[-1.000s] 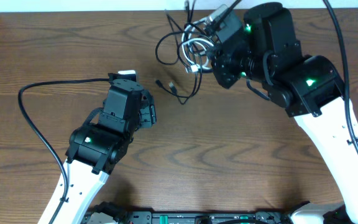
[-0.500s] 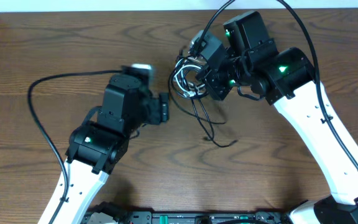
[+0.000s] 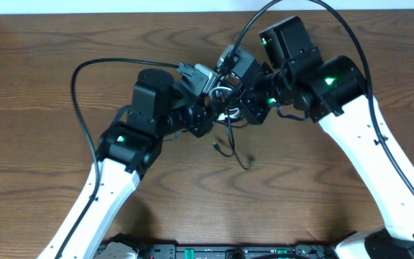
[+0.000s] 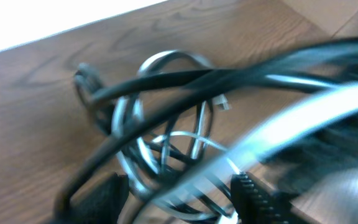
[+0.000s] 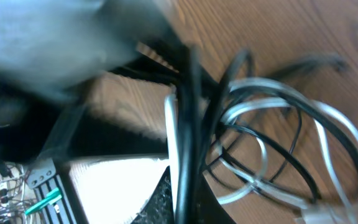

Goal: Untangle cables

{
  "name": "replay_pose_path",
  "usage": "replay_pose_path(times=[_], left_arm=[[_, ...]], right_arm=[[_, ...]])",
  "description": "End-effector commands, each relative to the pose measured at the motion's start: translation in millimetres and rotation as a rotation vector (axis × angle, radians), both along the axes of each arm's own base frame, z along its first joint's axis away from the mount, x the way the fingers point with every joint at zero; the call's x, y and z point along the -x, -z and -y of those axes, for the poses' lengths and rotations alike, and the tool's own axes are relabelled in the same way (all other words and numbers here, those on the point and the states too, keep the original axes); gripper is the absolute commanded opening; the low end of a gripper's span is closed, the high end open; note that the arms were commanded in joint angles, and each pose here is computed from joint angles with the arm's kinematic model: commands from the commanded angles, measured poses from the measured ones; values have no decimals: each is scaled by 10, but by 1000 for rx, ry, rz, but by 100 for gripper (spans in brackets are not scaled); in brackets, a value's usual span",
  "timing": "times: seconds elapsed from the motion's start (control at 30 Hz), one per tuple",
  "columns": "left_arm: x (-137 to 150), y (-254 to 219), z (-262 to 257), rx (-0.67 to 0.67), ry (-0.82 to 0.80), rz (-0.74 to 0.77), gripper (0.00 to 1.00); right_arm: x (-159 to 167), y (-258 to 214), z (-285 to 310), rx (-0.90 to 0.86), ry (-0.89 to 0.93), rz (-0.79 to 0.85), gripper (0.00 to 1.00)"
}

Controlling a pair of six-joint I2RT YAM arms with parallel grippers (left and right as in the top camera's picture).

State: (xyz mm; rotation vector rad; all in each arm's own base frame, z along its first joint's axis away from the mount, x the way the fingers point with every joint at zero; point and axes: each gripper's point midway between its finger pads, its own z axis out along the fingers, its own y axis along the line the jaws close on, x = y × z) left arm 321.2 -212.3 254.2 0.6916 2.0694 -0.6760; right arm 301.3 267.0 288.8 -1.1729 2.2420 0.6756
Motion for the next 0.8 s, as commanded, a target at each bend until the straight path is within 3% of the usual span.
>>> replay_pose_path(times=[0.0, 0.17, 0.6, 0.77], left_arm=[[-89, 190, 29, -23, 7, -36, 22], [-217, 393, -97, -84, -93, -79, 11], [-314, 639, -609, -281, -348, -115, 11], [-280, 710, -758, -347, -398, -132, 11]], right_arm=[[109, -394, 123, -30, 9, 120, 1], [-60, -589, 540, 43, 247, 218, 1], [-222, -1050, 1753, 83, 866, 344, 1], [-265, -1061, 2024, 73, 981, 329, 1]])
